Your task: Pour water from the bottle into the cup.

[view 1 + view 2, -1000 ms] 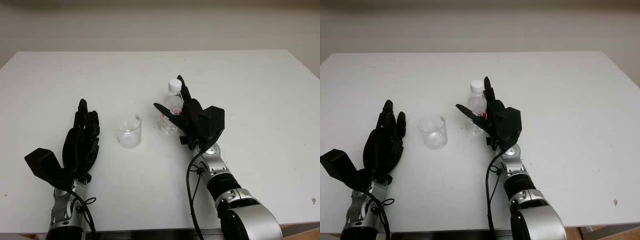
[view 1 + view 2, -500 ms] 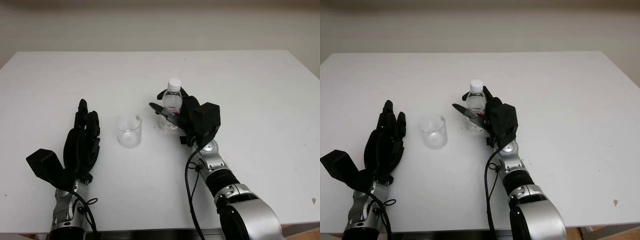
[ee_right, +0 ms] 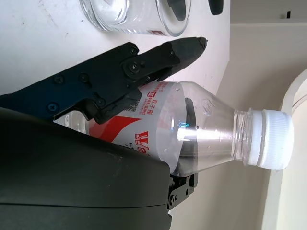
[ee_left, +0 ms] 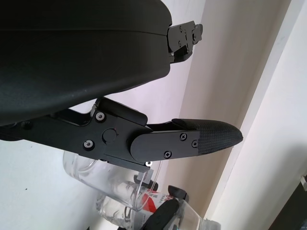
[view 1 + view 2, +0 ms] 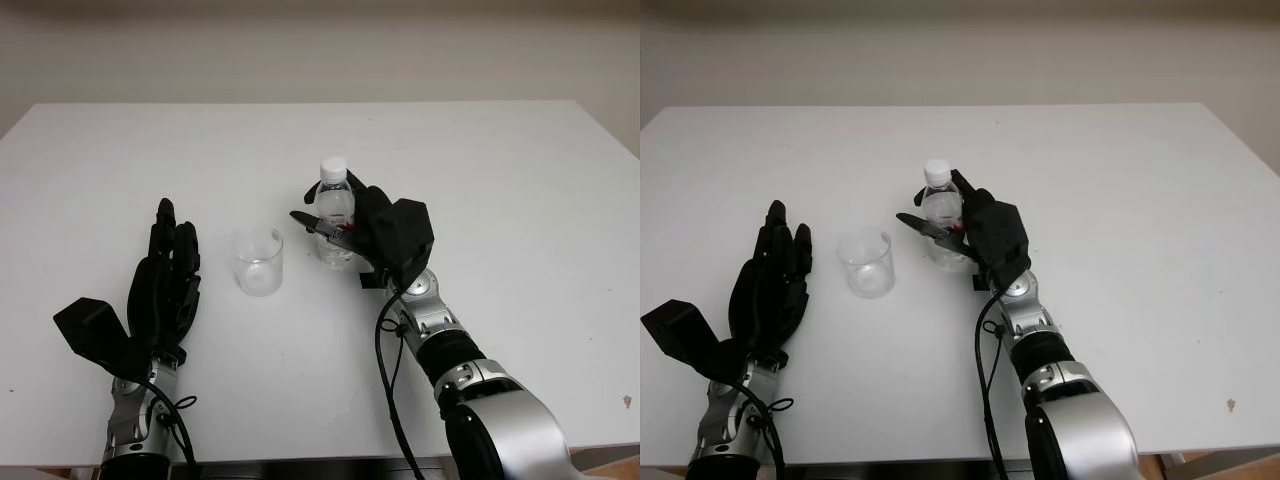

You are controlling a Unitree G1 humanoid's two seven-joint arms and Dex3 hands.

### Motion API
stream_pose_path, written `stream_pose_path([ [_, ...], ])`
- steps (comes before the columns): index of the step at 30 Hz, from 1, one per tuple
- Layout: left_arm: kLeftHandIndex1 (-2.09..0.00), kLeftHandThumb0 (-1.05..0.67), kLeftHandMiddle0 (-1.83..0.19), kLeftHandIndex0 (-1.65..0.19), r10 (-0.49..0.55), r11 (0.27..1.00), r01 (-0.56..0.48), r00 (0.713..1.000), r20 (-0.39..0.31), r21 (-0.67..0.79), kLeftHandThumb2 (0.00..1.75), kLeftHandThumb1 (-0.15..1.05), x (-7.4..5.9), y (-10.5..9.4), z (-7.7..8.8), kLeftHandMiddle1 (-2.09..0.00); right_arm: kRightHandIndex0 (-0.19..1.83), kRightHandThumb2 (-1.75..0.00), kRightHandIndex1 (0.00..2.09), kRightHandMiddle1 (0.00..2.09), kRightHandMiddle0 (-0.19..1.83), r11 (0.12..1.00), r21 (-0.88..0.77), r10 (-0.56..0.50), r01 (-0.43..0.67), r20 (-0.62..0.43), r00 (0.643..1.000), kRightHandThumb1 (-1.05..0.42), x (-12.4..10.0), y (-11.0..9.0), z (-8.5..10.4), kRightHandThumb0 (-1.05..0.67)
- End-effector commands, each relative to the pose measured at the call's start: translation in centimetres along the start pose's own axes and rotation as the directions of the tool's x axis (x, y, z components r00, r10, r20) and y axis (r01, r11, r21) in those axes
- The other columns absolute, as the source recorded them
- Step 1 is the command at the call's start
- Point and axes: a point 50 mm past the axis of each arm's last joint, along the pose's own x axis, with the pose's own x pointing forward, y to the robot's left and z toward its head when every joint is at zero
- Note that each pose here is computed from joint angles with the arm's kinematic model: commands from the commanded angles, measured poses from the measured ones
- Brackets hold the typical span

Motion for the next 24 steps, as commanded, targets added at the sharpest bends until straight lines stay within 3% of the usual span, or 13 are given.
stream_pose_path([
  [1, -0.05, -0.74, 0.17, 0.18, 0.03, 0.999, -0.031, 0.996, -0.081, -0.018, 0.45, 1.05, -1.1, 0.5, -1.9, -0.05, 1.52, -0.34, 2.09, 2.09, 1.25, 1.0, 0.0, -0.02, 0.02, 0.015, 1.0, -1.05, 0.0, -0.3, 0.1, -0.36],
  [7, -0.05, -0.75, 0.17, 0.18, 0.03, 0.999, -0.032, 0.996, -0.082, -0.016, 0.45, 1.05, -1.1, 0.6, -1.9, -0.05, 1.56, -0.34, 2.09, 2.09, 1.36, 0.997, -0.008, -0.075, 0.075, 0.048, 0.996, -1.05, 0.5, -1.0, 0.9, -0.34],
  [17, -0.06, -0.75, 0.16, 0.17, 0.03, 0.999, -0.031, 0.996, -0.089, -0.018, 0.43, 1.05, -1.1, 0.8, -1.9, -0.06, 1.52, -0.27, 2.09, 2.09, 1.38, 0.981, -0.094, -0.16, 0.17, 0.103, 0.982, -1.05, 1.8, -3.0, 3.1, -0.33],
  [24, -0.05, -0.75, 0.17, 0.18, 0.022, 1.0, -0.023, 0.996, -0.09, -0.009, 0.46, 1.05, -1.2, 0.6, -2.0, -0.05, 1.47, -0.24, 2.09, 2.09, 1.31, 0.927, -0.322, -0.134, 0.191, 0.19, 0.973, -1.05, 2.8, -3.7, 5.4, -0.32],
])
